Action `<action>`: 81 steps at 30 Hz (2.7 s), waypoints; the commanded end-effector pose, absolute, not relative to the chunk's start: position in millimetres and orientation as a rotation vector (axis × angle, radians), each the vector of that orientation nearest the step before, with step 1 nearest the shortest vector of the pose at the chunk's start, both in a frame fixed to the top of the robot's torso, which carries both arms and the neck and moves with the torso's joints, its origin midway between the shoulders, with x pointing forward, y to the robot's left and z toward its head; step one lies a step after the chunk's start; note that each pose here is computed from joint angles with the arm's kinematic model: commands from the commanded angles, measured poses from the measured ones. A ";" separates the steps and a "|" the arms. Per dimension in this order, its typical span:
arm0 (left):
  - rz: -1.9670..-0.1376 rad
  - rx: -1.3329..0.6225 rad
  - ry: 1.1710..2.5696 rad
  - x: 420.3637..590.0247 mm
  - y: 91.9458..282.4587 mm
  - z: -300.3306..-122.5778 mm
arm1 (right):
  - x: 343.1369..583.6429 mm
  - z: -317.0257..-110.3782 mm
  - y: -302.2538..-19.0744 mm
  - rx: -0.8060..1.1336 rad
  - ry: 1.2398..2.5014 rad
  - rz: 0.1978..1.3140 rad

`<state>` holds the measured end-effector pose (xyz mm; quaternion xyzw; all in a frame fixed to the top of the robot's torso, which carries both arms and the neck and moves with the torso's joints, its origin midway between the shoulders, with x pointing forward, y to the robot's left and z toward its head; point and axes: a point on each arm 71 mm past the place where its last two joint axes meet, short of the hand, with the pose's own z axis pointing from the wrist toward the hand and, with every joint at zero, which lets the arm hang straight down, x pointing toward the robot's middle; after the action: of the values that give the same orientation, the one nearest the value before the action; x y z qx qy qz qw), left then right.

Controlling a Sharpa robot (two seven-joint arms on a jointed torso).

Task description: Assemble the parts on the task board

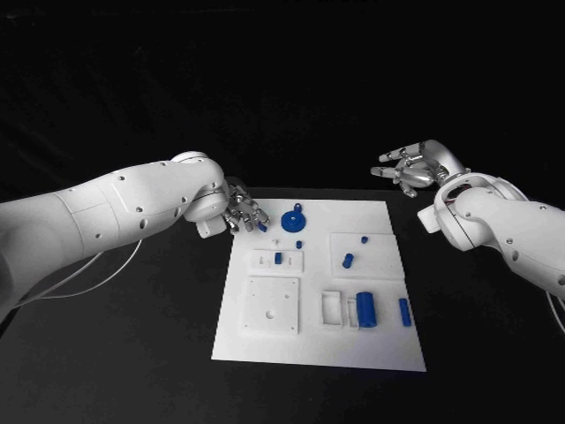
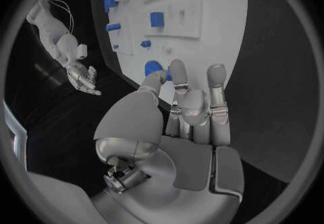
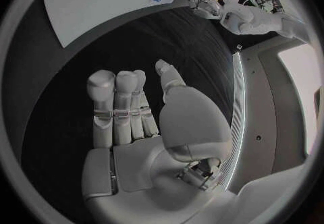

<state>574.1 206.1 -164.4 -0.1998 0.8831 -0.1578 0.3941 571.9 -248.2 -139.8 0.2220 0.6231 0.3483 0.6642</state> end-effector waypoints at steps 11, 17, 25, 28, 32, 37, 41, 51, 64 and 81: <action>-0.379 -0.497 2.033 542.2 207.8 -151.9 | 569.6 -150.7 -250.8 0.510 1.440 0.791; -0.372 -0.469 1.983 528.7 207.1 -158.3 | 568.1 -157.1 -250.7 0.516 1.453 0.791; -0.376 -0.437 1.973 514.7 201.6 -171.6 | 567.1 -161.7 -250.6 0.519 1.461 0.791; -0.373 -0.421 1.984 509.5 199.2 -179.5 | 566.7 -162.6 -250.2 0.519 1.463 0.792; -0.370 -0.407 2.006 504.5 196.8 -188.7 | 566.5 -163.2 -250.0 0.520 1.464 0.792; -0.368 -0.392 2.038 498.9 193.8 -200.6 | 566.4 -163.6 -249.4 0.519 1.466 0.793; -0.365 -0.381 2.059 496.9 192.0 -208.1 | 566.4 -163.8 -248.8 0.519 1.466 0.795; -0.372 -0.361 2.082 495.2 187.0 -216.0 | 566.3 -164.3 -248.2 0.518 1.467 0.796; -0.368 -0.338 2.089 497.5 185.1 -217.5 | 566.1 -164.5 -248.4 0.518 1.467 0.796; -0.346 -0.297 2.151 495.1 184.6 -220.9 | 566.0 -165.1 -249.1 0.519 1.469 0.795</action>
<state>497.8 187.0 -217.3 -0.1372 0.8599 -0.1441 0.4701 566.3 -250.3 -164.7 0.2321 0.6417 0.3446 0.6446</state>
